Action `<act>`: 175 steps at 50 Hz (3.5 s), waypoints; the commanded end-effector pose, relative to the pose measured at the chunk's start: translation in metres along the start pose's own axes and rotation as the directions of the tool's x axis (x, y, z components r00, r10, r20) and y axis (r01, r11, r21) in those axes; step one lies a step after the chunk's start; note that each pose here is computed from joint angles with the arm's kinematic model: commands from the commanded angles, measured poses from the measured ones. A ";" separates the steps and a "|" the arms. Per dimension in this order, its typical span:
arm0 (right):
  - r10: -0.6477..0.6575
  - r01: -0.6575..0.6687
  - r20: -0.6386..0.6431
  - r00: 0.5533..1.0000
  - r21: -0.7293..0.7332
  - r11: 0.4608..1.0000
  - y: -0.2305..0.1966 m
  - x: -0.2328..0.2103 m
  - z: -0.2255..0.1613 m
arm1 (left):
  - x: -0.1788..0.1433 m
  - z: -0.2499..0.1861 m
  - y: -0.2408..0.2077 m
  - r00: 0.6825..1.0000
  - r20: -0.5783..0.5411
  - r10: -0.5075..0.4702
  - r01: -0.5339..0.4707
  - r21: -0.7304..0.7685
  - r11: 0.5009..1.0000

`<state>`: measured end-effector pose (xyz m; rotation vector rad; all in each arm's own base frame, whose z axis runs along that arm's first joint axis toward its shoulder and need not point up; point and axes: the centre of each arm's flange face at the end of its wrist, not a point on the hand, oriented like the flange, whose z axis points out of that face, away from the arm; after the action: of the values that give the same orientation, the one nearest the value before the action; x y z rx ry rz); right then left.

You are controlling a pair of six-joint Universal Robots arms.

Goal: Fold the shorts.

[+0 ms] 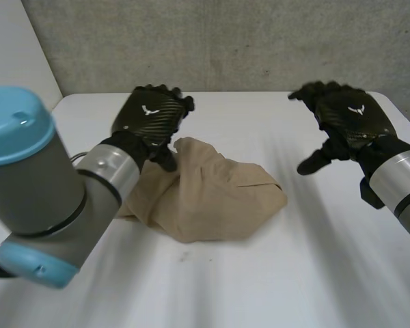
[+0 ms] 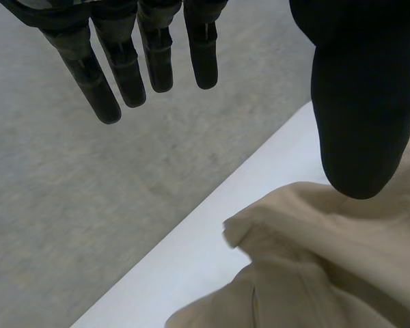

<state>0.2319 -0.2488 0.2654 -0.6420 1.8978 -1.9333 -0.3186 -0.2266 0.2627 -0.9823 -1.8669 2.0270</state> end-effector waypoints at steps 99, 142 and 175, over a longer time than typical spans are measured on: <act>-0.500 0.623 -0.373 0.782 0.422 0.659 -0.095 -0.007 0.134 | -0.066 0.057 -0.075 0.796 0.597 0.099 -0.368 0.349 0.862; -0.259 0.315 0.200 0.945 -0.342 0.885 0.088 -0.015 -0.010 | -0.011 -0.084 0.058 0.964 0.227 0.140 -0.061 -0.326 0.943; -0.271 0.359 0.265 0.925 -0.387 0.849 0.131 -0.012 -0.012 | -0.009 -0.099 0.133 0.998 0.049 0.040 -0.008 -0.541 0.841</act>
<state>0.2264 -0.2353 0.1406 -1.3039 2.2100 -1.5274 -0.2179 -0.1719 0.1575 -1.0702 -2.4667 1.6147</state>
